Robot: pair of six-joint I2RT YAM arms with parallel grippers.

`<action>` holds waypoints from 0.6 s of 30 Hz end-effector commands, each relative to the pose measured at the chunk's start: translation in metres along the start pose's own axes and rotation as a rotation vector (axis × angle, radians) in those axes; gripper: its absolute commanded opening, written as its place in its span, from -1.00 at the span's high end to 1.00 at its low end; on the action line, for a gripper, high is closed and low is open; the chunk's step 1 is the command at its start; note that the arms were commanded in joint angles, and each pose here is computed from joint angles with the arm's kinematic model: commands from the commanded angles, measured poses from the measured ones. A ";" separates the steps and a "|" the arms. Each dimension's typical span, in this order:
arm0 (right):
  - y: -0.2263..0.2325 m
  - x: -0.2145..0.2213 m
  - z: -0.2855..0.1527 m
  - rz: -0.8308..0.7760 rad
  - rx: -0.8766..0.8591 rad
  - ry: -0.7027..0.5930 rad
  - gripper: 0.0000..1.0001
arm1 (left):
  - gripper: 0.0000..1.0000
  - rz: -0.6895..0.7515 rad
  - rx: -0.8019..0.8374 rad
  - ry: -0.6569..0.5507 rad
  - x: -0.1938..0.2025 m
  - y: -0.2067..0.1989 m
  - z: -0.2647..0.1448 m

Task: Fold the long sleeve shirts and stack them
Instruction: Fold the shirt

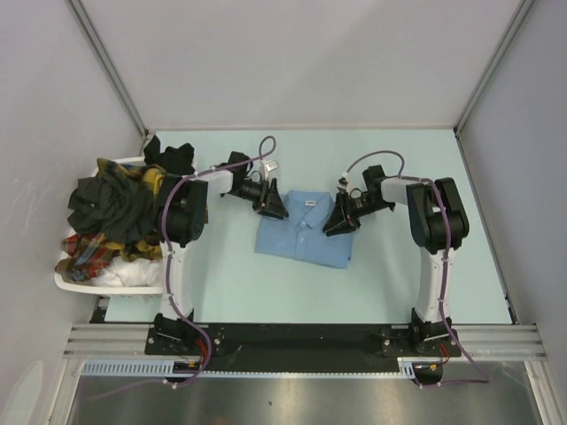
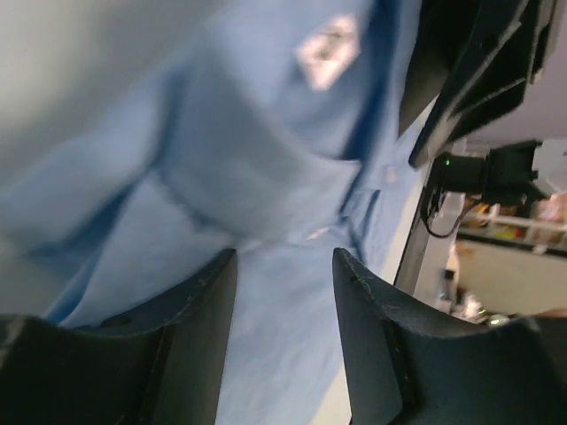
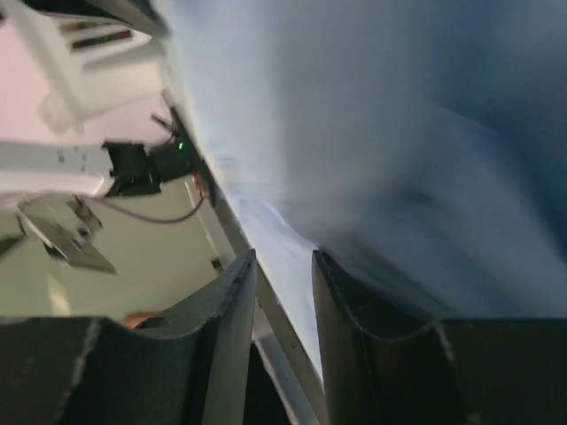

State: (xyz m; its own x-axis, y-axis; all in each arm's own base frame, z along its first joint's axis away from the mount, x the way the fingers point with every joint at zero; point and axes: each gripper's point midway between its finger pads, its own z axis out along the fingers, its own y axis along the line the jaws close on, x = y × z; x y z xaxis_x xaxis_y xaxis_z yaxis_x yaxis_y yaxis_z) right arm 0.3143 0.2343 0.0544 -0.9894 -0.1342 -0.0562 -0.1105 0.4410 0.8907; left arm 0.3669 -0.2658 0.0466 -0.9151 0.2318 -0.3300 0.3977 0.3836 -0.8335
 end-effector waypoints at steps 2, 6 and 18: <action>-0.079 -0.021 -0.024 0.162 0.149 -0.091 0.27 | -0.07 -0.030 -0.053 -0.071 -0.028 0.033 -0.018; -0.094 -0.034 -0.035 0.131 0.232 -0.113 0.27 | -0.11 0.017 -0.042 -0.066 -0.023 0.022 -0.025; 0.008 -0.008 -0.076 -0.071 0.242 -0.166 0.01 | -0.31 0.520 -0.183 -0.091 -0.001 -0.078 -0.066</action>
State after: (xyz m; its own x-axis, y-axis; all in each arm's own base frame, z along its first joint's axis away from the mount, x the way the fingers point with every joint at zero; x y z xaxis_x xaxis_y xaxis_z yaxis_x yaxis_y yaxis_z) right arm 0.3465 0.1881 0.0681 -0.9896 -0.0493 -0.1349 -0.1385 0.5763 0.8054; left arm 0.3447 -0.2414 0.1103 -0.7685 0.2958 -0.5673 0.6396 0.3808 -0.6678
